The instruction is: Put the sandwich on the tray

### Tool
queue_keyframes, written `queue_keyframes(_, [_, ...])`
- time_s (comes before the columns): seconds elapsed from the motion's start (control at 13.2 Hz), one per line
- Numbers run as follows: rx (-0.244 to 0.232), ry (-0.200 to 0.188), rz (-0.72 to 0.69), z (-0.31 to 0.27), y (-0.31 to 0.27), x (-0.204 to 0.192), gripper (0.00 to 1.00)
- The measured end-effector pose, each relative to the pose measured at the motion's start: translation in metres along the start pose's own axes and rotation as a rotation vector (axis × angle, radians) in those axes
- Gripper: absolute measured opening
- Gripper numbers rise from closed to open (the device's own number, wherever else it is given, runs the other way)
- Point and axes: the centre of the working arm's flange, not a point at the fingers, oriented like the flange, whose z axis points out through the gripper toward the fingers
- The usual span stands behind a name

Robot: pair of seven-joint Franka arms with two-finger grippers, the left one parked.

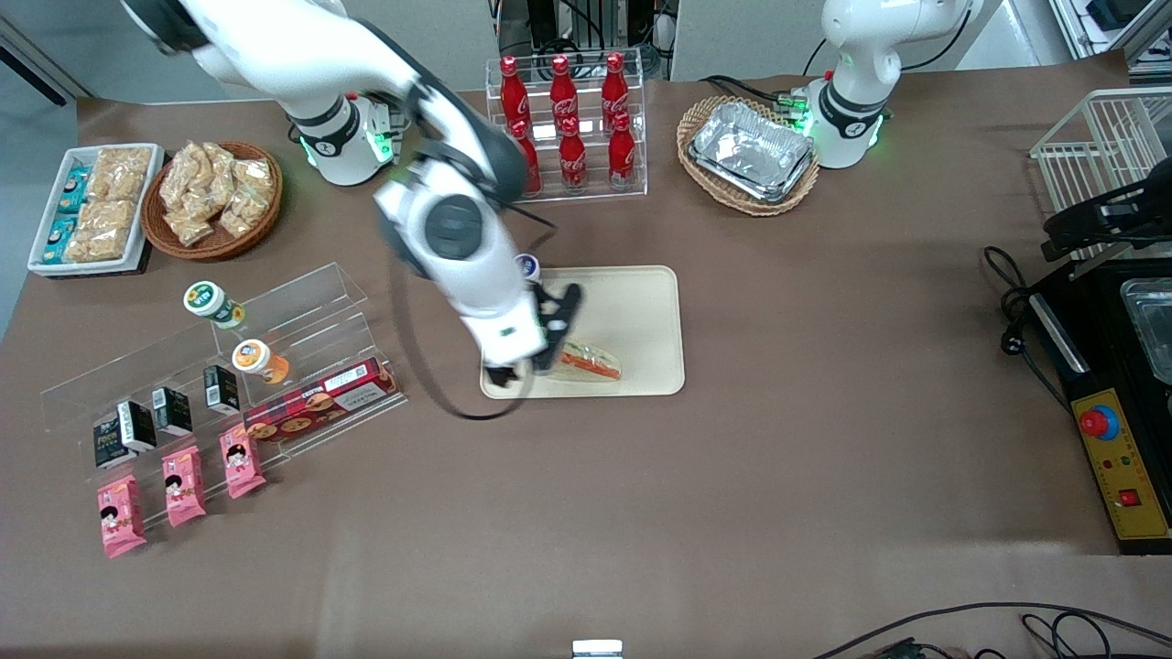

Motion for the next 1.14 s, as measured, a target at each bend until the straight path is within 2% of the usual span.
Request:
queue_keyframes(0.23, [-0.004,0.004,0.153,-0.077,0.058,-0.065,1.0])
queue_keyframes(0.38, [-0.029,0.003,0.269,-0.112,0.093,-0.108,1.0])
queue_keyframes(0.68, [-0.076,-0.022,0.553,-0.174,0.147,-0.206,1.0])
queue_keyframes(0.83, [-0.085,-0.032,0.683,-0.198,0.163,-0.254,1.0])
queue_keyframes(1.14, [-0.083,-0.047,0.836,-0.216,0.19,-0.323,1.0])
